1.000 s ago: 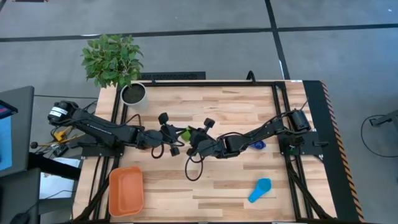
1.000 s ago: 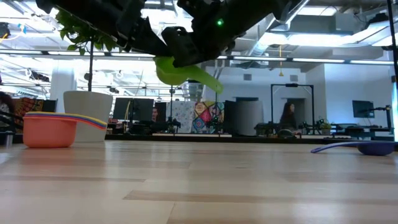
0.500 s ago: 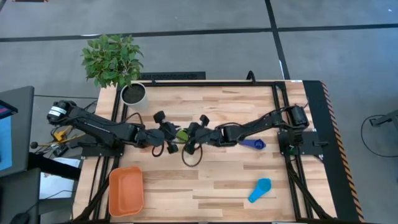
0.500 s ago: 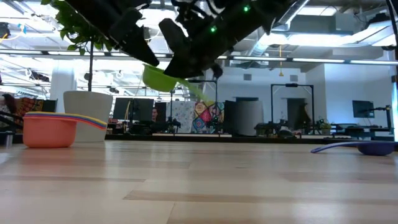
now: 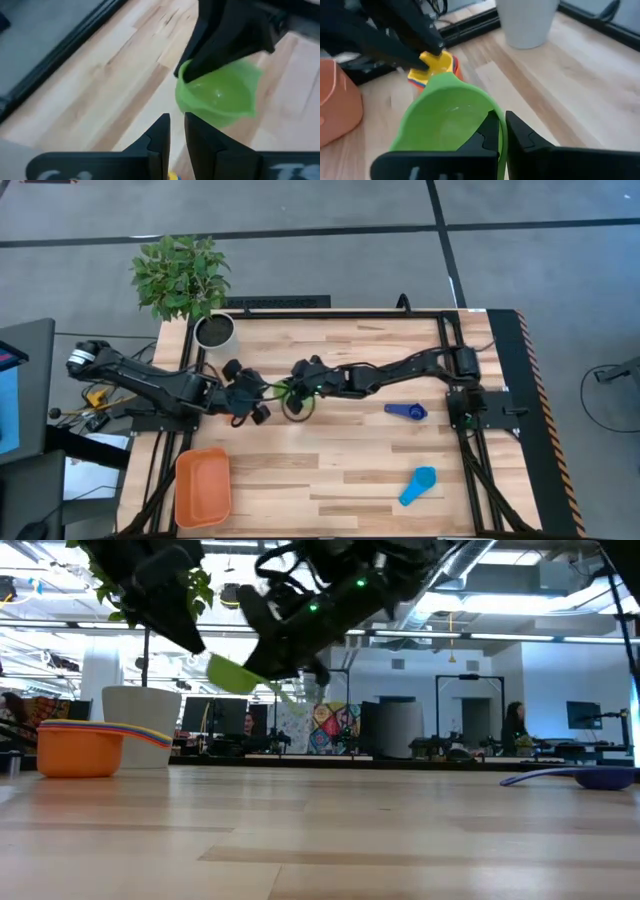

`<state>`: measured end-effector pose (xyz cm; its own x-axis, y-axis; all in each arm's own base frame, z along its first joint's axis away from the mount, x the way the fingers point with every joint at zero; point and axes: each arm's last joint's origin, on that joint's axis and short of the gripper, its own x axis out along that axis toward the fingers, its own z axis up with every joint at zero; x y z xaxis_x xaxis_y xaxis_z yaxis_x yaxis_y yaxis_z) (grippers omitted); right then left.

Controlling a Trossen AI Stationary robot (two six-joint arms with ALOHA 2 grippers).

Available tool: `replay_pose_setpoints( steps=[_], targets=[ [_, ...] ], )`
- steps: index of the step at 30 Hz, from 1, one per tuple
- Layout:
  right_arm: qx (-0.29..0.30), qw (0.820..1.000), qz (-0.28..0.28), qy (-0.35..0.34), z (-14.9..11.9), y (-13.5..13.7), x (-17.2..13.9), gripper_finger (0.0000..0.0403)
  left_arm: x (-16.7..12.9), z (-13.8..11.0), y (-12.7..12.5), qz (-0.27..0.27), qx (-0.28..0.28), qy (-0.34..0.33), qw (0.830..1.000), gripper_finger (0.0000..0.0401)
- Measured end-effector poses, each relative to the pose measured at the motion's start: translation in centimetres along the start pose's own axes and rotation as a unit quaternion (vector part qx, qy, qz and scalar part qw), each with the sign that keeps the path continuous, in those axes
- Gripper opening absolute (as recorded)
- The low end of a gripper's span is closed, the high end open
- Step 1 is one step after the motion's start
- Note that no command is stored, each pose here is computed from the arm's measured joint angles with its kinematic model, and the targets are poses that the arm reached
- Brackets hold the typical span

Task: Nest measuring cups in basket
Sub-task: Stack the green measuring cup on top of the yellow measuring cup

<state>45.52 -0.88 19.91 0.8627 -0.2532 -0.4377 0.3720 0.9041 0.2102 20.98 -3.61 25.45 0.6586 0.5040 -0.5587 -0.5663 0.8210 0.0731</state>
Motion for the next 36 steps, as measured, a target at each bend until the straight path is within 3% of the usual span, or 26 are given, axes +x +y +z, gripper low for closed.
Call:
replay_pose_setpoints(
  steps=[3, 8, 13, 20, 28, 36],
  targets=[
    [-0.002, 1.000, -0.002, 0.009, 0.4, 0.8, 1.3, 0.0022, -0.4, -0.4, 0.1, -0.008, -0.028, -0.002, 1.000, 0.0048],
    [0.031, 0.999, -0.008, 0.023, 0.6, 1.6, 3.4, 0.0023, 0.1, -1.7, 0.4, 0.003, -0.033, 0.012, 0.999, 0.0048],
    [0.027, 0.999, -0.009, 0.030, 0.6, 2.4, 4.2, 0.0027, 0.5, -2.5, 0.4, 0.011, -0.042, 0.021, 0.999, 0.0049],
    [-0.057, 0.998, 0.003, 0.025, 0.8, 3.6, 3.7, 0.0026, 1.0, -2.8, 0.8, 0.009, -0.055, 0.039, 0.998, 0.0049],
    [-0.146, 0.989, 0.018, 0.025, 0.5, 4.5, 3.3, 0.0024, 1.2, -2.5, 1.2, -0.069, -0.035, 0.088, 0.993, 0.0043],
    [-0.210, 0.977, 0.027, 0.029, 0.2, 5.7, 2.9, 0.0030, 1.4, -2.6, 1.6, -0.113, 0.029, 0.122, 0.986, 0.0006]
  ],
)
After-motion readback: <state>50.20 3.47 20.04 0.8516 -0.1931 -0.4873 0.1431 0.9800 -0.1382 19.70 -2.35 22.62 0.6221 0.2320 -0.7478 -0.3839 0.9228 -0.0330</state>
